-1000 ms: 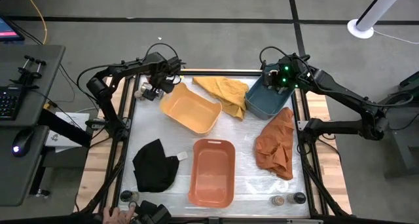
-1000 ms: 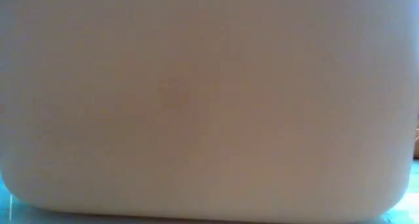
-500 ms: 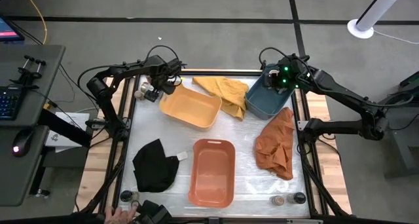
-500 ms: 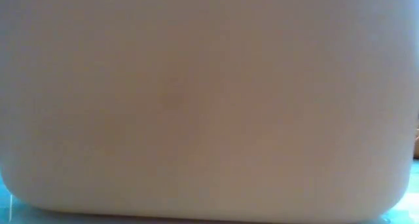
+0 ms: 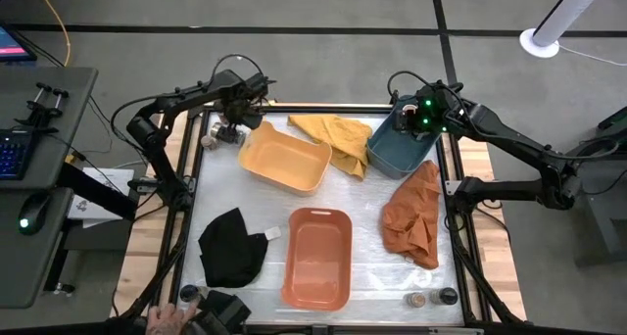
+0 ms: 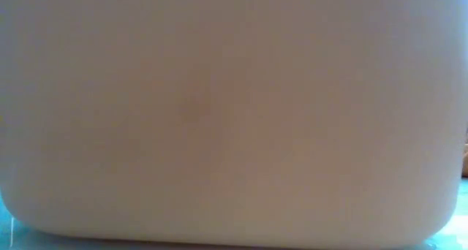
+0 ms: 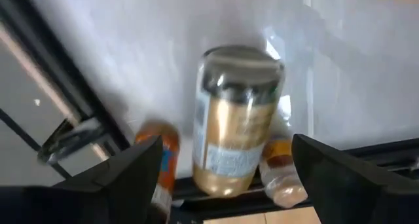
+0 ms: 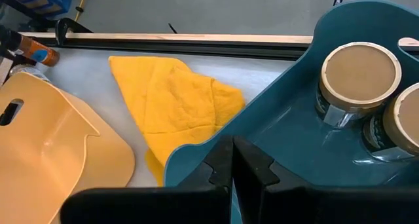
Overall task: Sort spices by type
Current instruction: Put the gold seasoning bottle into the blue bin
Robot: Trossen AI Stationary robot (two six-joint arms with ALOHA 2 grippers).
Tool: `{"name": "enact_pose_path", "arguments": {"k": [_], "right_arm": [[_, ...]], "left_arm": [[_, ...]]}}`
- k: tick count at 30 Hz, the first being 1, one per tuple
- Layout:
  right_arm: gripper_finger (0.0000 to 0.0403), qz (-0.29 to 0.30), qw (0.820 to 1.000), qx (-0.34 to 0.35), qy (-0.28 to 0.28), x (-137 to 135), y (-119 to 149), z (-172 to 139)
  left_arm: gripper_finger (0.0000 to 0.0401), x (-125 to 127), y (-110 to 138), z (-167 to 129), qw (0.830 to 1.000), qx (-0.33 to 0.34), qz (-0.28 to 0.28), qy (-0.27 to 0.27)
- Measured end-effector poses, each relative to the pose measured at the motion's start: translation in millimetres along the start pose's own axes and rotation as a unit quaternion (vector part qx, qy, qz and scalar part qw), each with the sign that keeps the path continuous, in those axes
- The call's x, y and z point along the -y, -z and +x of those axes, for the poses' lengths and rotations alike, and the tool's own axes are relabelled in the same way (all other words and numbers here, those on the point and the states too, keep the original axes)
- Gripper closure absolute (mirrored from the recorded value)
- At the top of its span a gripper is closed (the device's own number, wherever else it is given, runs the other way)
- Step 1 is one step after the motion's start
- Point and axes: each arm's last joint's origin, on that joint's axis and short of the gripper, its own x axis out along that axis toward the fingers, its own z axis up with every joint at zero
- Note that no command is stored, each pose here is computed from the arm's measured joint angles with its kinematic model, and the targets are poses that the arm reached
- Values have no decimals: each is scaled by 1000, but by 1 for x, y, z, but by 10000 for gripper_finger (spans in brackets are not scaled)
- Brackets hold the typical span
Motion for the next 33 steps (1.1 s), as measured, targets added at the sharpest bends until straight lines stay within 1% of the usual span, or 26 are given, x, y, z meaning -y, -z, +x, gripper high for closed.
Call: {"name": "enact_pose_path", "arguments": {"k": [4, 9, 12, 17, 22, 29, 33], "right_arm": [[403, 0, 1000, 0, 0, 0, 0, 0], [403, 0, 1000, 0, 0, 0, 0, 0], [403, 0, 1000, 0, 0, 0, 0, 0], [403, 0, 1000, -3, -4, 0, 0, 0], [403, 5, 1000, -3, -4, 0, 0, 0], [403, 4, 1000, -4, -4, 0, 0, 0], [403, 4, 1000, -5, -6, 0, 0, 0]], "left_arm": [[78, -4, 12, 1, 1000, 0, -19, 3], [78, -6, 13, 8, 1000, -2, -15, -13], [78, -6, 11, 14, 999, -27, -11, -35], [78, -8, 11, 15, 997, -49, -10, -51], [78, -9, 14, 14, 993, -95, -10, -71], [78, -4, 3, 12, 992, -103, 9, -77], [78, -3, -5, 15, 988, -132, 23, -83]]}}
